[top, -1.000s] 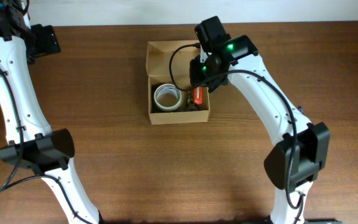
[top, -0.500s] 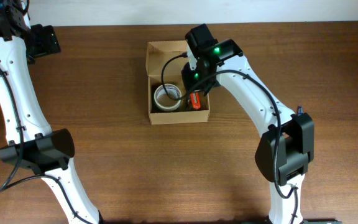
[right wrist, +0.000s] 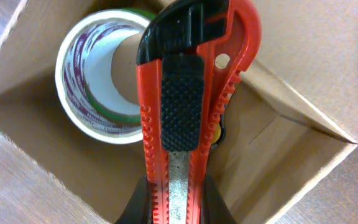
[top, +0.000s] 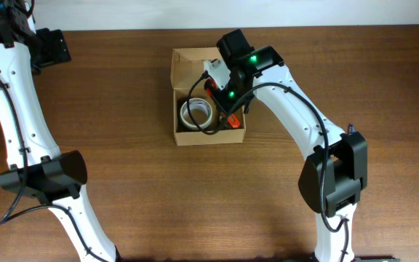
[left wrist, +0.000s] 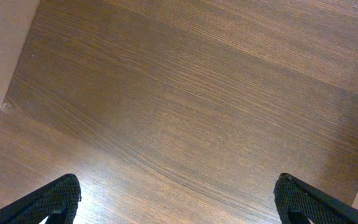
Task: Pack container
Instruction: 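Carry the red knife with the right gripper into the box, then lower the red knife into the box beside the tapes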
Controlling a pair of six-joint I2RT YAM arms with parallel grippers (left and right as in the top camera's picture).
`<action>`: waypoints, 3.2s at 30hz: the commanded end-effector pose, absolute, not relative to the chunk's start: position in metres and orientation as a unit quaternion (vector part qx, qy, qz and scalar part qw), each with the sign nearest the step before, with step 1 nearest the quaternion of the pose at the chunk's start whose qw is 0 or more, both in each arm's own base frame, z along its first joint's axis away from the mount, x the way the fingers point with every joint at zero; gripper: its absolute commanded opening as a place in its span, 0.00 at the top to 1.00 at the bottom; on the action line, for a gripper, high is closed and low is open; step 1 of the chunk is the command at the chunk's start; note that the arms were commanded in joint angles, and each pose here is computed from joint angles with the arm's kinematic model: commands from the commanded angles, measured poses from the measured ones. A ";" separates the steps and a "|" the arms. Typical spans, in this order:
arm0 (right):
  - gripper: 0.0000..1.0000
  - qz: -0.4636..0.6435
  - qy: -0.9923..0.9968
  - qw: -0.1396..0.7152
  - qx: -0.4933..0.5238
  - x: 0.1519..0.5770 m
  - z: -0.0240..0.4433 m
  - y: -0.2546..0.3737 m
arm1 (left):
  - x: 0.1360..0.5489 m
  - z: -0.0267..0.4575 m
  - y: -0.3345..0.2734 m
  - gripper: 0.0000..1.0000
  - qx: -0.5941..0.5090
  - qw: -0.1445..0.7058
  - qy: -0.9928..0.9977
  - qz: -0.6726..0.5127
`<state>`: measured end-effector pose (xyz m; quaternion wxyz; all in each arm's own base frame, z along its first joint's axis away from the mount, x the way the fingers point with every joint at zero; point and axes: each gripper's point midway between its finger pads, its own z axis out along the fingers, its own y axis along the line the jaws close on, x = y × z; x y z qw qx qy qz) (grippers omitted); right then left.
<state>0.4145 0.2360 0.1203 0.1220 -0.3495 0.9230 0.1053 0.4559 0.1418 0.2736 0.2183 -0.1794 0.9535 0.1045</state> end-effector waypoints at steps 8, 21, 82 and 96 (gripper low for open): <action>0.96 0.112 0.871 0.121 -0.463 0.400 0.122 0.252 | 0.453 0.281 0.140 0.00 -0.172 0.226 0.953 0.102; 0.96 0.130 0.798 0.098 -0.580 0.370 0.120 0.266 | 0.453 0.281 0.140 0.00 -0.172 0.226 0.953 0.102; 0.96 0.195 0.748 0.031 -0.634 0.318 0.075 0.269 | 0.453 0.281 0.140 0.00 -0.172 0.226 0.953 0.102; 0.96 0.177 0.751 0.034 -0.635 0.323 0.076 0.266 | 0.453 0.281 0.140 0.01 -0.172 0.226 0.953 0.102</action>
